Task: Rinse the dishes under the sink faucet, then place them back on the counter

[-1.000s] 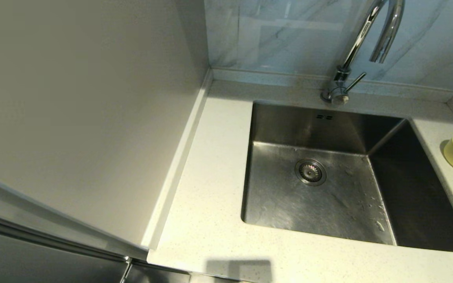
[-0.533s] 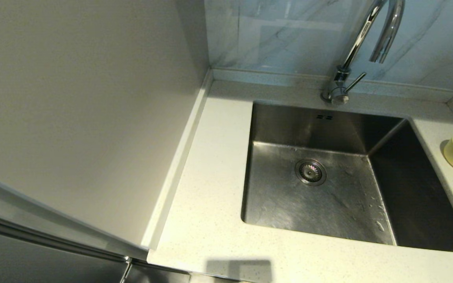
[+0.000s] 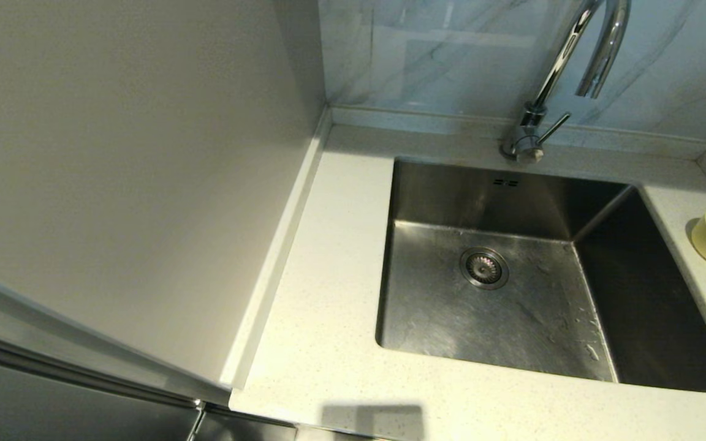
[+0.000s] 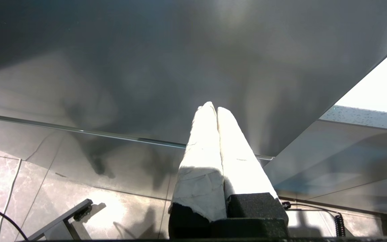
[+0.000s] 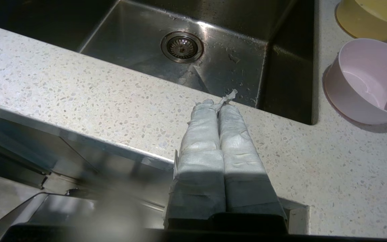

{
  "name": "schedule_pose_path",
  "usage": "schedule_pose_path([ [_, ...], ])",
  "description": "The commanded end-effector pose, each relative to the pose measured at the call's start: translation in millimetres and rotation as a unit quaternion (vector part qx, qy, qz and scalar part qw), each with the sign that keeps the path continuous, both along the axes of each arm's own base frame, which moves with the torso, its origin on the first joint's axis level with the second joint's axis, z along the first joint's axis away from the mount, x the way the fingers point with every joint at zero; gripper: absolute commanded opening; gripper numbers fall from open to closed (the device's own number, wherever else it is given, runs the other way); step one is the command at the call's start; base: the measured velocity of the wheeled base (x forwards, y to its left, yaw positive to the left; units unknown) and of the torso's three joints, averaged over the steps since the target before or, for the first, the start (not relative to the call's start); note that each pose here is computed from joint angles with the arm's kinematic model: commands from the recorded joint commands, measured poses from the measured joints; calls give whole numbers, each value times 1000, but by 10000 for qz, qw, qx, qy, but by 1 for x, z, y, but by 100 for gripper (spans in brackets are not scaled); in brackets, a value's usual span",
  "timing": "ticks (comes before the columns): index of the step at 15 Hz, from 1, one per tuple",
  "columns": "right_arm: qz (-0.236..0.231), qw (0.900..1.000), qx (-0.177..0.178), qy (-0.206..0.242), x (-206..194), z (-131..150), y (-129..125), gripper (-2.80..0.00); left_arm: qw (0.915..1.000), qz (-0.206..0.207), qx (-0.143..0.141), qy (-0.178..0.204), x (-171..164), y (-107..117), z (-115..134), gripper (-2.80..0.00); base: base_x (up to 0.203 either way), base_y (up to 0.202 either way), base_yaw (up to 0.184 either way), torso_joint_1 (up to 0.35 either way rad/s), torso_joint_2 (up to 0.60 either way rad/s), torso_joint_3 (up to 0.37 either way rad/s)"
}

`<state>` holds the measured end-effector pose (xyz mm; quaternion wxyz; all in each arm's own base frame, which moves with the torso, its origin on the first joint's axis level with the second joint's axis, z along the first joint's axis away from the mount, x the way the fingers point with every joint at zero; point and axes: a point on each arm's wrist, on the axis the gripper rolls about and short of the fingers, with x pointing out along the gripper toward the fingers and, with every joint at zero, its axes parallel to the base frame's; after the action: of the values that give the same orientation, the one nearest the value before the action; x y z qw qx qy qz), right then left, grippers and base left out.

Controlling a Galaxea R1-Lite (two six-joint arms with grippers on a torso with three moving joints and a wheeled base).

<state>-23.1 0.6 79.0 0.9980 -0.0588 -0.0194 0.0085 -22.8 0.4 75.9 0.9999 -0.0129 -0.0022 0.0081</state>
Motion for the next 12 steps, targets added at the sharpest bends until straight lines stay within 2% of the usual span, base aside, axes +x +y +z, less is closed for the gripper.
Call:
schedule_pose_path([
  [1,4,10000,-5,4,0,0,0,-280,10000,3,-2,-17,0,0,0,-280,0,0,0,0,0,0],
  [12,4,10000,-4,12,0,0,0,-280,10000,3,-2,-17,0,0,0,-280,0,0,0,0,0,0],
])
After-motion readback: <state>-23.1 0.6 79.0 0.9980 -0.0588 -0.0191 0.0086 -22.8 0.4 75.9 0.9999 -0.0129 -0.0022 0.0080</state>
